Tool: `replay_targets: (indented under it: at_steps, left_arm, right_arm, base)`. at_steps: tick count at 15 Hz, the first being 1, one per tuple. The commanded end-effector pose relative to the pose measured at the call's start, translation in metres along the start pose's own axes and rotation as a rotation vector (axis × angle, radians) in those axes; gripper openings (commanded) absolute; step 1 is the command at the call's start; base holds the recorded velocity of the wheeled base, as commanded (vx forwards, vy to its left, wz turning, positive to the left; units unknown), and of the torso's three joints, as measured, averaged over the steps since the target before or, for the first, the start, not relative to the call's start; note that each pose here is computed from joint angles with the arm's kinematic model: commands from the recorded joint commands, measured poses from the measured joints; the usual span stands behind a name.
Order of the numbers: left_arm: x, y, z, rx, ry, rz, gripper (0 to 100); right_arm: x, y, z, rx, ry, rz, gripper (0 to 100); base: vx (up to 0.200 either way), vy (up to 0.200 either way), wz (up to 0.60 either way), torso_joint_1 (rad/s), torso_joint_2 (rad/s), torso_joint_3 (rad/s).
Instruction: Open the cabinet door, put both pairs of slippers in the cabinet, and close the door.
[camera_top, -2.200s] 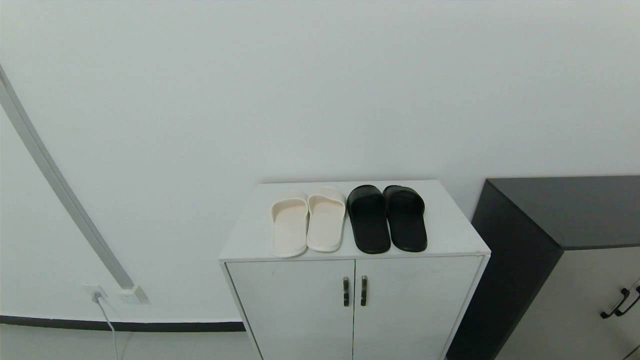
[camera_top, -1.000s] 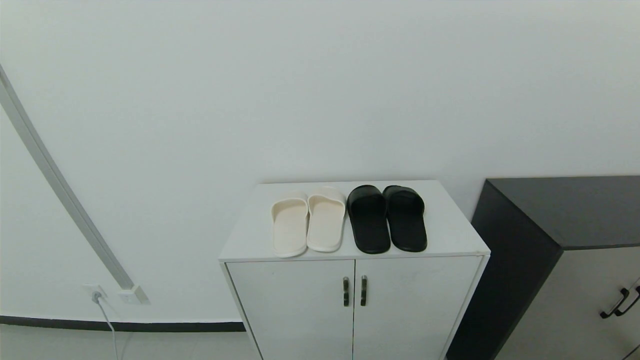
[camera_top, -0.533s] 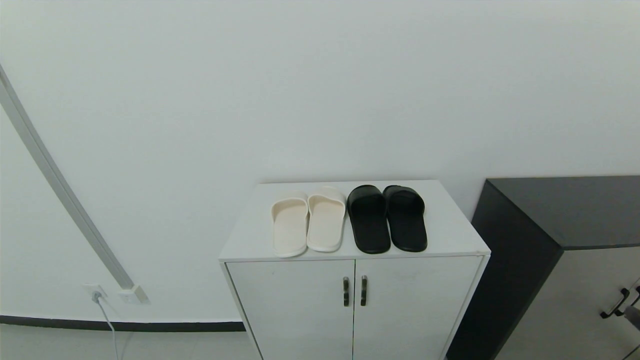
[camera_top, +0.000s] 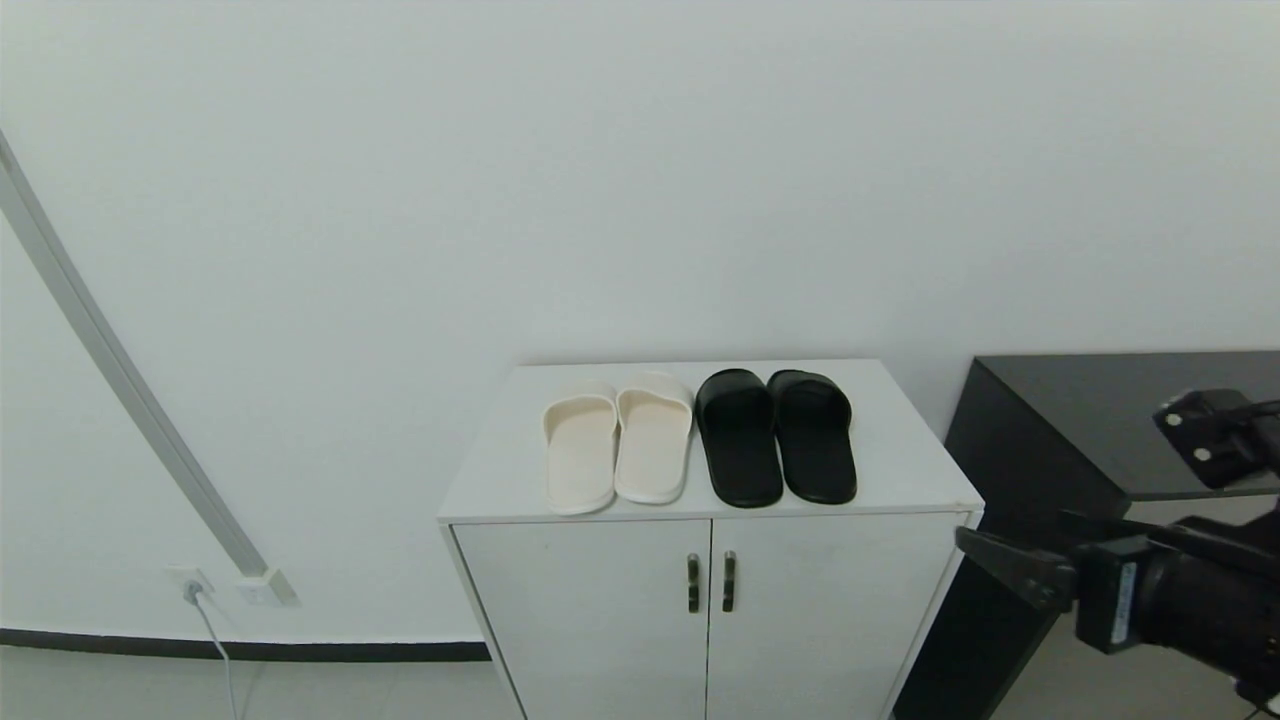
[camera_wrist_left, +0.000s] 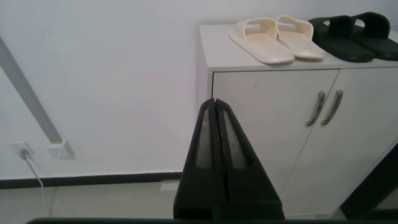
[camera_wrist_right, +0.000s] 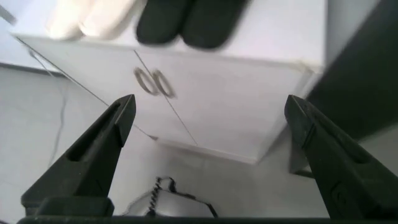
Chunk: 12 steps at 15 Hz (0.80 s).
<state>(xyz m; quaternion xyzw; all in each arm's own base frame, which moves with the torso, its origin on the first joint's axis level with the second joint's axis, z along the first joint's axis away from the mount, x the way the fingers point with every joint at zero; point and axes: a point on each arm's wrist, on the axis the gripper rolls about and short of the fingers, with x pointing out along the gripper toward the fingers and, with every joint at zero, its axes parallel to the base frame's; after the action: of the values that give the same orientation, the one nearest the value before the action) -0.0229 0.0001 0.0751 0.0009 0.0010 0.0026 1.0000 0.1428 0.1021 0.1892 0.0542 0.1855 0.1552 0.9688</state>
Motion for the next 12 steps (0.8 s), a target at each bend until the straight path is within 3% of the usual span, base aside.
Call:
replay_targets:
  at_steps: [1, 7, 10, 12]
  left_arm:
    - [0.0, 0.0, 0.0, 0.0, 0.001, -0.001, 0]
    - [0.0, 0.0, 0.0, 0.0, 0.001, -0.001, 0]
    - [0.0, 0.0, 0.0, 0.0, 0.001, -0.001, 0]
    - [0.0, 0.0, 0.0, 0.0, 0.001, -0.001, 0]
  right_arm:
    - [0.05, 0.037, 0.004, -0.017, 0.068, -0.022, 100]
    - [0.146, 0.078, 0.007, -0.022, -0.002, -0.197, 100]
    - [0.191, 0.086, 0.007, -0.015, -0.03, -0.223, 100]
    - [0.226, 0.08, 0.005, -0.026, -0.042, -0.278, 100]
  base:
    - [0.0, 0.0, 0.0, 0.0, 0.0, 0.0]
    - [0.0, 0.0, 0.0, 0.0, 0.0, 0.0]
    - [0.0, 0.0, 0.0, 0.0, 0.0, 0.0]
    - [0.0, 0.0, 0.0, 0.0, 0.0, 0.0]
